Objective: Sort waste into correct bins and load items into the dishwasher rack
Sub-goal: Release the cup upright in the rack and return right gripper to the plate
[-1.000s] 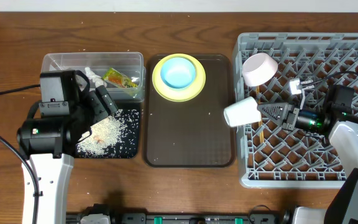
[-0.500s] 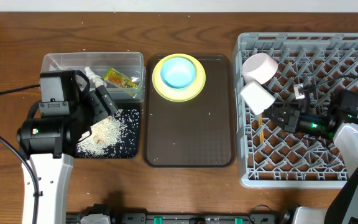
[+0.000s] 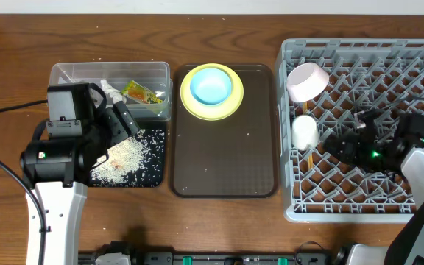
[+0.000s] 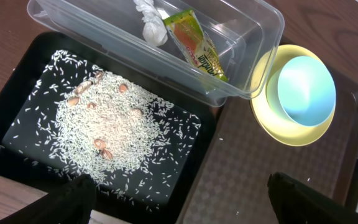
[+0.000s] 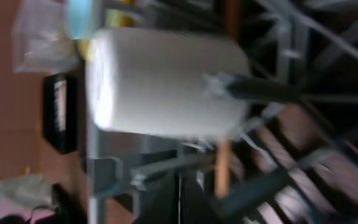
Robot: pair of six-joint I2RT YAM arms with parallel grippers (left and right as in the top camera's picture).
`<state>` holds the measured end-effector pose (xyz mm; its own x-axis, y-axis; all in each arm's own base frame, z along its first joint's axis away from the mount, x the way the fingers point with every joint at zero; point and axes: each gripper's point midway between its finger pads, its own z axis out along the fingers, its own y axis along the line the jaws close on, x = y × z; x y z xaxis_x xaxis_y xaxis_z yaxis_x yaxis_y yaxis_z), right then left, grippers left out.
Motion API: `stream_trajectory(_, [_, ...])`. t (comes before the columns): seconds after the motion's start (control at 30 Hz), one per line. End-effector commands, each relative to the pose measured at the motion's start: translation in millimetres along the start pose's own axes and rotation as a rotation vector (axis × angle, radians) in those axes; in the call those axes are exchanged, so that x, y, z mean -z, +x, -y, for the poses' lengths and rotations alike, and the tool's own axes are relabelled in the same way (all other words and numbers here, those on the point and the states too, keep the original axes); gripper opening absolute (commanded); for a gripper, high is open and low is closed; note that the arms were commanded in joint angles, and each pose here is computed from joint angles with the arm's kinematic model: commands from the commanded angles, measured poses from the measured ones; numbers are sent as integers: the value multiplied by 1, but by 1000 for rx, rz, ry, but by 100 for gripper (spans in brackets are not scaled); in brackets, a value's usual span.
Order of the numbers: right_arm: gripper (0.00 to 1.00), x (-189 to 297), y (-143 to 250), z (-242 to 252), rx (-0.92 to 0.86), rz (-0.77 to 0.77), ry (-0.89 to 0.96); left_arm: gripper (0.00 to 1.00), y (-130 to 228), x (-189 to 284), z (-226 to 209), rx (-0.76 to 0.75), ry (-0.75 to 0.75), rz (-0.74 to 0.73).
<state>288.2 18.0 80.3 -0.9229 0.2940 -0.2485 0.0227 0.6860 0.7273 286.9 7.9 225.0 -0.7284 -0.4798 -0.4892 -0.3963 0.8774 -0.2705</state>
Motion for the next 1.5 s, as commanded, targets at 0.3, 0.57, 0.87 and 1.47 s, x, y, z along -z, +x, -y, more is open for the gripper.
stream_trajectory(0.3, [2, 73, -36, -26, 44, 217, 316, 91, 0, -1, -1, 6, -2, -4])
stream_trajectory(0.57, [3, 92, -45, -95, 267, 305, 419, 91, 0, -1, -1, 5, -1, -4])
stream_trajectory(0.87, [8, 54, -47, -166, 497, 286, 446, 91, 0, -1, -1, 5, -1, -4])
stream_trajectory(1.47, [25, -111, -40, -260, 845, 74, 428, 91, 0, -1, -1, 5, -1, -4])
